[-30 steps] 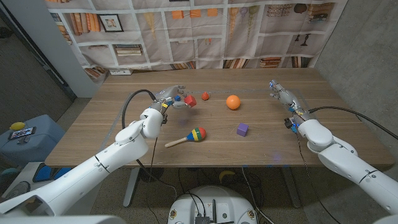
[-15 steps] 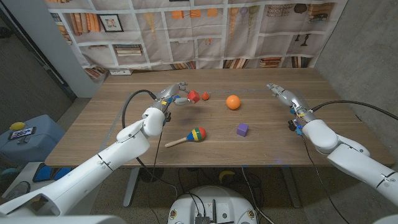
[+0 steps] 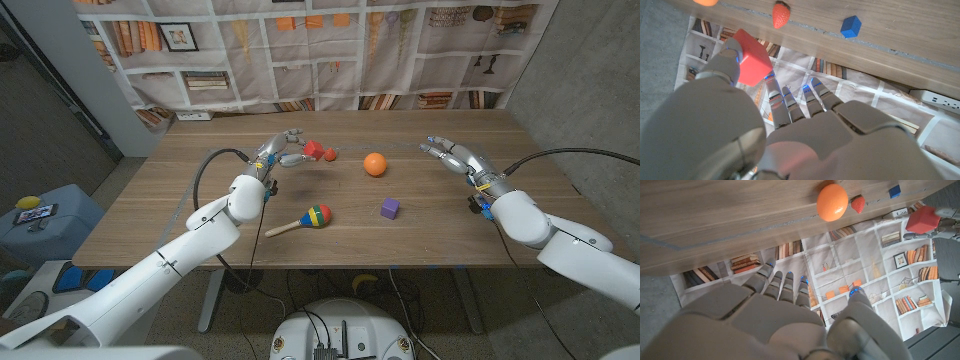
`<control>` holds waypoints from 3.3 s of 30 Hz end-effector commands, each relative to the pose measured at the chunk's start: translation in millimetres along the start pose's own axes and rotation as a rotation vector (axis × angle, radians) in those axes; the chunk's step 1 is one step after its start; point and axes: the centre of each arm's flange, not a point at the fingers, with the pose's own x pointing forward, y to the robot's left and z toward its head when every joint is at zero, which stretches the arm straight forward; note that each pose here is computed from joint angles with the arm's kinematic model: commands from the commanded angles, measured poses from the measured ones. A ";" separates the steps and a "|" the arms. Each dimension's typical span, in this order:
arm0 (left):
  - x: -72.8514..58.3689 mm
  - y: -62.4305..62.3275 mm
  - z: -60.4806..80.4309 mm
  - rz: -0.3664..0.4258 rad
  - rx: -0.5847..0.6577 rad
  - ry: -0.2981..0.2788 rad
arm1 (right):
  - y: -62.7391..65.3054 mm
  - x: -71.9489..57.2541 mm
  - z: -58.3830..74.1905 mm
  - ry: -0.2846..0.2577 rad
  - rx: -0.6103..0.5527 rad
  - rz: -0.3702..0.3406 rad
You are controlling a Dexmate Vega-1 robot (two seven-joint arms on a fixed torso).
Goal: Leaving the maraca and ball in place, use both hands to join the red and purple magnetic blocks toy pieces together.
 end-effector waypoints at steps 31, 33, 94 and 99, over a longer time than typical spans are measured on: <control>3.3 -13.8 -16.4 0.092 -0.438 -0.029 | -1.0 -17.1 72.0 0.105 -0.498 0.291; 4.0 -15.0 -16.4 0.087 -0.451 -0.031 | 1.0 -18.1 74.8 0.121 -0.510 0.301; 16.5 -33.8 -18.9 -0.035 -0.545 -0.031 | 84.1 -11.1 113.8 0.317 -0.706 0.476; 17.0 -33.0 -19.2 -0.033 -0.554 -0.034 | 92.6 -9.8 115.1 0.337 -0.730 0.459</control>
